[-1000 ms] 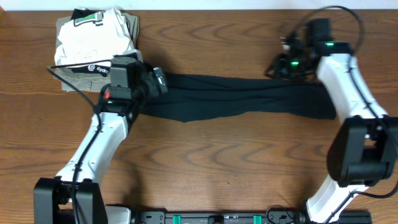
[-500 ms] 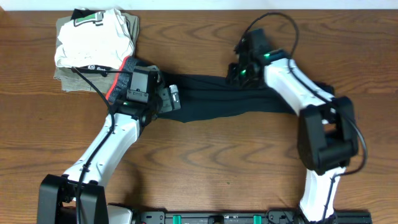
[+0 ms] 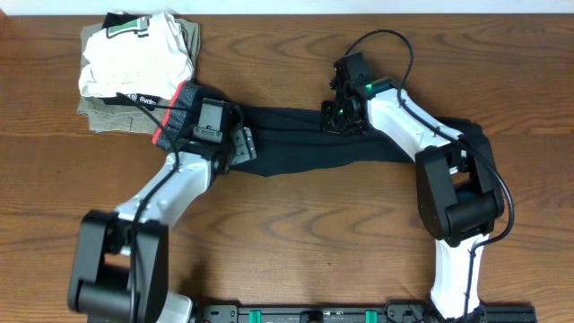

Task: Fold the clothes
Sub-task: 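Release the foot ends and move the right gripper to the leggings middle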

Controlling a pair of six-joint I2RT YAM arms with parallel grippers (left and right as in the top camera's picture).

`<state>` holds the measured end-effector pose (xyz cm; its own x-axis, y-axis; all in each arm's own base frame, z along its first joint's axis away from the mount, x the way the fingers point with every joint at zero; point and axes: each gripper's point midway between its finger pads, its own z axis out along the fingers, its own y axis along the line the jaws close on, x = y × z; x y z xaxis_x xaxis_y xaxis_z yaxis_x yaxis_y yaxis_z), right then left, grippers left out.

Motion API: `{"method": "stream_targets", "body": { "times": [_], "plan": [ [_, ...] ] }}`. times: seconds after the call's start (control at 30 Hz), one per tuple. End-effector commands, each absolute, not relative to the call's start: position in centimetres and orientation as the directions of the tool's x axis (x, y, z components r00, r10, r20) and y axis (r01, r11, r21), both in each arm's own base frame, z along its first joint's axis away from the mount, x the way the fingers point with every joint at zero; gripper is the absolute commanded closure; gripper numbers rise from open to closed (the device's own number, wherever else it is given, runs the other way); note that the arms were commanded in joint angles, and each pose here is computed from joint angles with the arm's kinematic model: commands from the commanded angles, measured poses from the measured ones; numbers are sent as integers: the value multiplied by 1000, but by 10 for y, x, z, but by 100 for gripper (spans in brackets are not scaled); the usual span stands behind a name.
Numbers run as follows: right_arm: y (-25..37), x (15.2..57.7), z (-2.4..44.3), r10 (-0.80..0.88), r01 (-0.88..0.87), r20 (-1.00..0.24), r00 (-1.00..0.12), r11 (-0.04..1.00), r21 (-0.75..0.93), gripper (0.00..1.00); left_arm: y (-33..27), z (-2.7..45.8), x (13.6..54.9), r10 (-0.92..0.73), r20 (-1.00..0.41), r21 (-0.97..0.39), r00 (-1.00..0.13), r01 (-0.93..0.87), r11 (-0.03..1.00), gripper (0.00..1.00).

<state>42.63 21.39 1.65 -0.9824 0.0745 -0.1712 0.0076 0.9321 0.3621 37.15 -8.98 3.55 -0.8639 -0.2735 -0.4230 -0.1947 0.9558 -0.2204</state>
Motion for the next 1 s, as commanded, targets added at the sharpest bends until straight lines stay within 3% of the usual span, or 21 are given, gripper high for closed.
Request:
{"method": "stream_targets", "body": {
  "times": [0.0,0.33,0.47,0.77,0.87,0.97],
  "plan": [
    [219,430,25,65,-9,-183,-981,926,378,92,-101,21,372,-277,-383,-269,-881,-181,946,27],
    [233,420,61,-51,-110,-168,-984,926,362,92,-101,-3,370,-272,-342,-249,-899,-193,949,48],
    [239,410,62,-82,-130,-148,-986,926,354,87,-100,-11,367,-271,-325,-240,-906,-198,950,48],
    [244,393,54,-122,-151,-108,-987,935,322,91,-100,-12,367,-271,-322,-239,-907,-199,950,54],
    [239,392,49,-115,-141,-106,-988,946,291,95,-100,-12,367,-271,-322,-239,-907,-199,950,67],
    [237,393,47,-101,-127,-104,-989,951,283,99,-100,-12,367,-271,-323,-239,-907,-199,950,73]
  ]
}}
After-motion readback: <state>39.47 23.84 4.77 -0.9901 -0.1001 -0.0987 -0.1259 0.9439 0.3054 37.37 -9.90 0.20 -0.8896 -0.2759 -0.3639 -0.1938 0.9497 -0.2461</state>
